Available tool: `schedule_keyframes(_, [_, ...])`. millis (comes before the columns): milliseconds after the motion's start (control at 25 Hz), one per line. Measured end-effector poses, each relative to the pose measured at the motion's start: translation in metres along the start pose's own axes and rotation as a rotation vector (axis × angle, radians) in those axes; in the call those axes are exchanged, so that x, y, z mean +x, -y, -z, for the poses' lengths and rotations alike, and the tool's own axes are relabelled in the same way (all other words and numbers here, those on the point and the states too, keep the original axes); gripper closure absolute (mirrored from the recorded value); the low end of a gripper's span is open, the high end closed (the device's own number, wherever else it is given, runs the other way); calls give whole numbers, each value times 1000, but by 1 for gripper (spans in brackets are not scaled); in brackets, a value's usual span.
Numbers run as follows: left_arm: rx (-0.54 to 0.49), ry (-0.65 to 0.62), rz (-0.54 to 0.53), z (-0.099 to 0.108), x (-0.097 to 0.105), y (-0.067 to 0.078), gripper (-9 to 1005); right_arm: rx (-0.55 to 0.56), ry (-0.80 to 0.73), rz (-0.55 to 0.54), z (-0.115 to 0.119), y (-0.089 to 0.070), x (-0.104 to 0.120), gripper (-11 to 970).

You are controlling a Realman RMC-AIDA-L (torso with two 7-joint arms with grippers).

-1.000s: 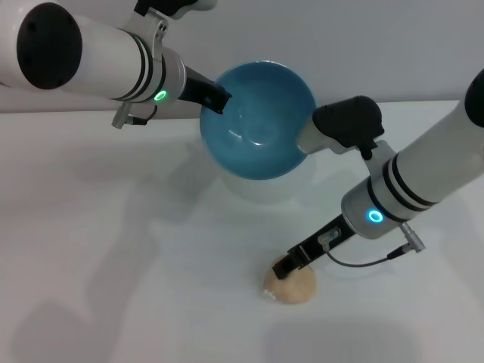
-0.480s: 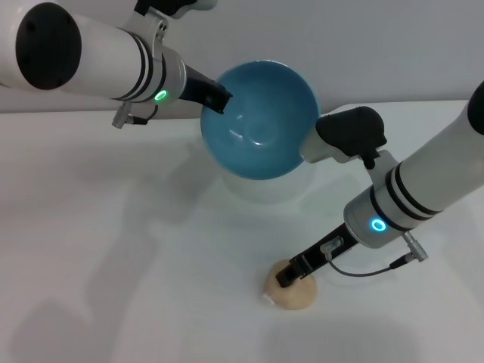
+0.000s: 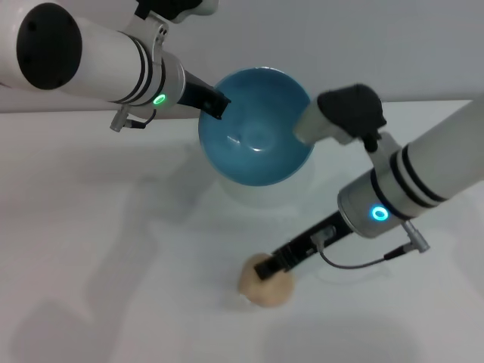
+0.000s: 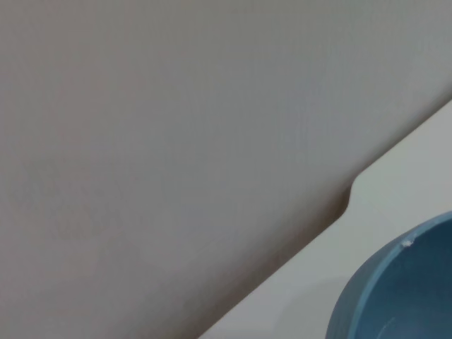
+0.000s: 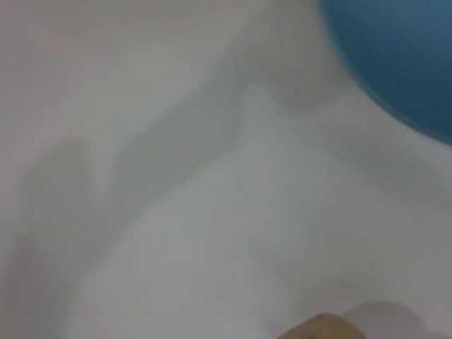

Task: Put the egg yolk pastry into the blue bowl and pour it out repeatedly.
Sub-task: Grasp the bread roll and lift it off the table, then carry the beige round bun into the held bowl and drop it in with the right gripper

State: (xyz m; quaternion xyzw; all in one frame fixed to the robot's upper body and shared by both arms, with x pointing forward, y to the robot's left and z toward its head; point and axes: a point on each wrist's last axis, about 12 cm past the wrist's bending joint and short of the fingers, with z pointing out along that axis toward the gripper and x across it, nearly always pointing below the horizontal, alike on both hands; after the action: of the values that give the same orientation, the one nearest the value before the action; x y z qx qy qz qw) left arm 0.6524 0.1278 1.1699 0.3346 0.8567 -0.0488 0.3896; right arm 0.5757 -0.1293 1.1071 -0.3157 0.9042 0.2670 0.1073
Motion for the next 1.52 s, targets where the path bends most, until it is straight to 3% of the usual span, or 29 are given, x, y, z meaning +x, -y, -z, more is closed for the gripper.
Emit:
schedule_keyframes(320, [15, -46, -9, 1, 3, 2, 992, -9, 272, 127, 66, -28, -24, 730])
schedule_keyframes(480, [35, -88, -15, 3, 2, 6, 992, 17, 363, 133, 87, -26, -28, 766])
schedule_keyframes(680, [40, -89, -17, 6, 1, 7, 992, 28, 375, 127, 87, -10, -25, 787])
schedule_keyframes(880, [43, -94, -17, 6, 2, 7, 992, -89, 507, -14, 90, 14, -22, 809])
schedule_keyframes(960, [44, -95, -18, 6, 2, 8, 992, -121, 563, -13, 94, 21, -19, 820])
schedule_keyframes(1320, [46, -95, -27, 6, 2, 10, 992, -76, 517, -48, 94, 24, -19, 883])
schedule_keyframes(1520, [45, -91, -29, 6, 0, 10, 992, -85, 513, -338, 96, 42, -20, 922])
